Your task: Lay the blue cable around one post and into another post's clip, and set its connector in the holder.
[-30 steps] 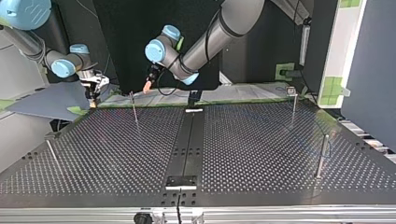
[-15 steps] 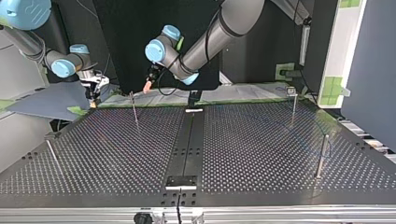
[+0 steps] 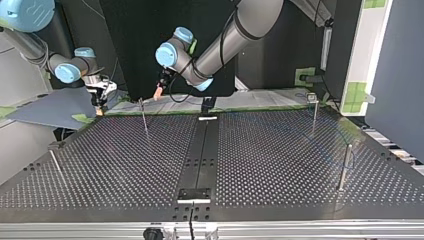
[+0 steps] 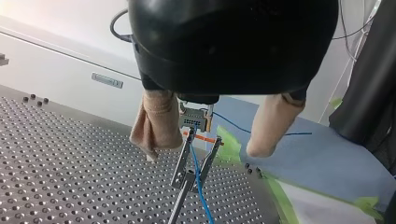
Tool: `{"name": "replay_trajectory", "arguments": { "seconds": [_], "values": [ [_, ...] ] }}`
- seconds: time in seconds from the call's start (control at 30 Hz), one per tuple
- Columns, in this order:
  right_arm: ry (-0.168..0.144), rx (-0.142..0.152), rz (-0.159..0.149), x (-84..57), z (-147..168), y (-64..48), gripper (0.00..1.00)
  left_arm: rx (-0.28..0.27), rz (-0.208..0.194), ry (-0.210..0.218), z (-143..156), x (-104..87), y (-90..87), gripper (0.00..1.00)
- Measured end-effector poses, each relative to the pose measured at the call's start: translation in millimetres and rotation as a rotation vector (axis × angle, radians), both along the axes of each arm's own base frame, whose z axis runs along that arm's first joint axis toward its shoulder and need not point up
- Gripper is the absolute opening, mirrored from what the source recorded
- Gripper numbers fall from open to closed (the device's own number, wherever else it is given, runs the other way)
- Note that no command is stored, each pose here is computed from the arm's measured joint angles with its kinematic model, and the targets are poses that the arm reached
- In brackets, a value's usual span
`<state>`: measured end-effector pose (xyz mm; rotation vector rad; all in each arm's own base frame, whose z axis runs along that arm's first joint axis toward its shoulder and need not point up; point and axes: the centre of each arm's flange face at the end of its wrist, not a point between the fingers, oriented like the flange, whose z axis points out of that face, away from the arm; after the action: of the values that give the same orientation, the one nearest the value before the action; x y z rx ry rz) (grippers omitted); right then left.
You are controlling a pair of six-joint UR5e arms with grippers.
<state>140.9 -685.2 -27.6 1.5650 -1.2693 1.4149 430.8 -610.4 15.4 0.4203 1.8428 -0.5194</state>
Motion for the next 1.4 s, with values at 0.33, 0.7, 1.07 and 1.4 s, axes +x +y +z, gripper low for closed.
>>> {"name": "replay_trajectory", "arguments": {
  "seconds": [0.33, 0.7, 1.07, 1.4],
  "values": [
    [-0.001, 0.001, 0.000, 0.3, 0.2, 0.1, 0.00, 0.016, 0.013, 0.003, 2.2, -1.7, 1.9, 0.99],
    [-0.001, 0.001, 0.001, 0.9, -0.1, 0.3, 0.00, 0.022, 0.031, -0.045, 38.0, -14.4, 14.6, 0.99],
    [-0.001, -0.002, 0.003, 2.5, 0.1, 0.3, 0.00, -0.098, 0.170, -0.091, 80.5, 13.8, 59.0, 0.99],
    [-0.003, -0.001, 0.008, 5.9, 0.5, 0.3, 0.00, -0.083, 0.218, -0.049, 104.6, 34.3, 117.6, 0.99]
  ]
}}
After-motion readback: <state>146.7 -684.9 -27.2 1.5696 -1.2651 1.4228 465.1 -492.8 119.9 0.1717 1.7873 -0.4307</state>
